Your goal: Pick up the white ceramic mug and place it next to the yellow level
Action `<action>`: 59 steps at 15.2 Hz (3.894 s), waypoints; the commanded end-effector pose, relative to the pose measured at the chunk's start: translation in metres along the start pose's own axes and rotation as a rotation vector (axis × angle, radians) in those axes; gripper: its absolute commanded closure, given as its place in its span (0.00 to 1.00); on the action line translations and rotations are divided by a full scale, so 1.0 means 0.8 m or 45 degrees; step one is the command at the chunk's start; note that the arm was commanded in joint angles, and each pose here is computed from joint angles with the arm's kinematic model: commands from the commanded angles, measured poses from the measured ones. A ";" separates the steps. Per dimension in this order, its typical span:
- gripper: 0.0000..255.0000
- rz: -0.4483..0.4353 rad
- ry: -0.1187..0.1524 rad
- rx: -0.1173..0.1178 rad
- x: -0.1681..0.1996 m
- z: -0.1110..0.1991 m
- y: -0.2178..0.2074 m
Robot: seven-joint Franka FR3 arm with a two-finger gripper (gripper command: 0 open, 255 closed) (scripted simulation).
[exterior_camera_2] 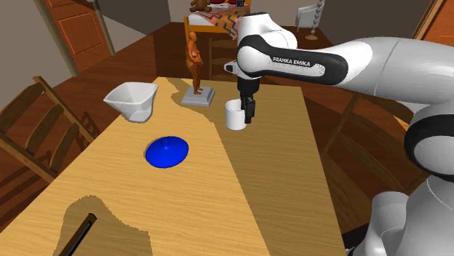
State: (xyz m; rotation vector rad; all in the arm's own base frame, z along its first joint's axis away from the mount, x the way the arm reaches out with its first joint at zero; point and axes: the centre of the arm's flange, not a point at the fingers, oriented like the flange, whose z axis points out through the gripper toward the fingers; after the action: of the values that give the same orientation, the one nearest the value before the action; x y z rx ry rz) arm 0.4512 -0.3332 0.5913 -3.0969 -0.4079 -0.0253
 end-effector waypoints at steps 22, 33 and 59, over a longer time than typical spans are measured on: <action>1.00 -0.037 0.005 -0.020 0.019 0.048 0.071; 1.00 -0.037 0.005 -0.020 0.019 0.022 0.071; 1.00 -0.037 0.005 -0.020 0.110 -0.072 -0.089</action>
State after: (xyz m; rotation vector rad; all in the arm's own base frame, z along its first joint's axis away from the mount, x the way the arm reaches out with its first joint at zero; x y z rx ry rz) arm 0.5145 -0.2579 0.6540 -3.1050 -0.4569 -0.0348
